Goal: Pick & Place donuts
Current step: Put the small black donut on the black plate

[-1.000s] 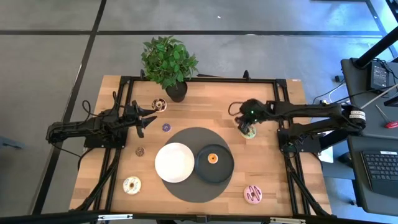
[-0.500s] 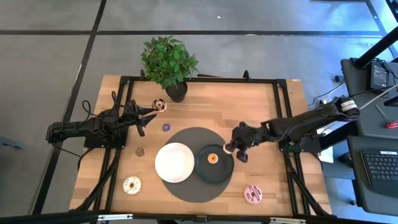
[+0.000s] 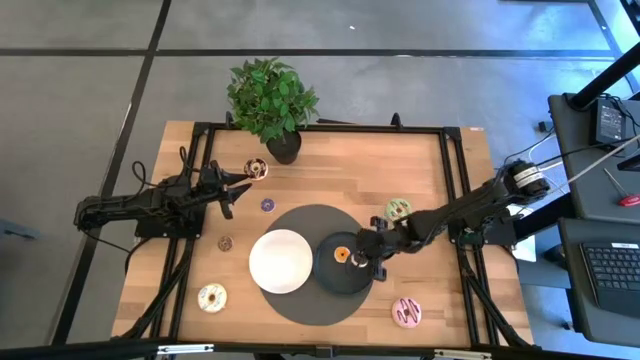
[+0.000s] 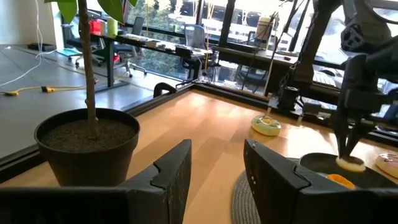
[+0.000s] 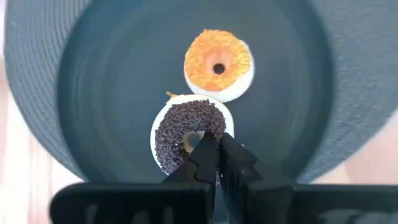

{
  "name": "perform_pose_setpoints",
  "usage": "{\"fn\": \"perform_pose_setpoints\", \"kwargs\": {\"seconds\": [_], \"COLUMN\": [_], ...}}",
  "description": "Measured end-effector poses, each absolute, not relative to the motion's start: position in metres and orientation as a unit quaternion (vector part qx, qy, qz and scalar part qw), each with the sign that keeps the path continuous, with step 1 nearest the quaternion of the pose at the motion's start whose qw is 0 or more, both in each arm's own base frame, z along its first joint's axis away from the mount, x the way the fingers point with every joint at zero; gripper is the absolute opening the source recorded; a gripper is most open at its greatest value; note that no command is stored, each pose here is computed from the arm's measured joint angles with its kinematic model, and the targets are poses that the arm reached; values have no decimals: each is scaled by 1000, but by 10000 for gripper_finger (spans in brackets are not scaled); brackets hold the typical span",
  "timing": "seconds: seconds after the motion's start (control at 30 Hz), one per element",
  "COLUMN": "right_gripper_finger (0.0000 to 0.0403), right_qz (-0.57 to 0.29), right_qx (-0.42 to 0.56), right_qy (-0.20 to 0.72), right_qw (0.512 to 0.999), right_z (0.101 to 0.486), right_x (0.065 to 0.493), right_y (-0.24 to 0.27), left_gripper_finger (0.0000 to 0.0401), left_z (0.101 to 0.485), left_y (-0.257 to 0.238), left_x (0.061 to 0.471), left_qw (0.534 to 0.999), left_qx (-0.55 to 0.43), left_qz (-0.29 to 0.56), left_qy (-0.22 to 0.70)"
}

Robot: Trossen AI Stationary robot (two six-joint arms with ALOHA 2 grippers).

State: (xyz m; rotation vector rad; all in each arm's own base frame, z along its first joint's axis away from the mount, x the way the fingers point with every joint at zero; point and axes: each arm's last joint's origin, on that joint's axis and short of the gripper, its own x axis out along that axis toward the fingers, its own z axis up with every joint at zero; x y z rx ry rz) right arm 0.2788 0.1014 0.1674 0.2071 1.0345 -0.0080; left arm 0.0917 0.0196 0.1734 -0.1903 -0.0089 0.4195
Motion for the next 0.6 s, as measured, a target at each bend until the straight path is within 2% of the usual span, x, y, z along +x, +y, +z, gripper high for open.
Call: {"fn": "perform_pose_setpoints", "kwargs": {"seconds": [0.3, 0.6], "right_gripper_finger": [11, 12], "right_qz": [12, 8], "right_qx": [78, 73], "right_qy": [521, 514], "right_qw": [850, 854], "right_z": [151, 149], "right_x": [288, 290], "right_y": [107, 107], "left_gripper_finger": [143, 143], "left_z": [173, 173], "left_y": [20, 20], "left_x": [92, 92], "left_qw": [974, 974], "left_qx": [-94, -94], "left_qz": [208, 208], "left_qy": [-5, -5]}}
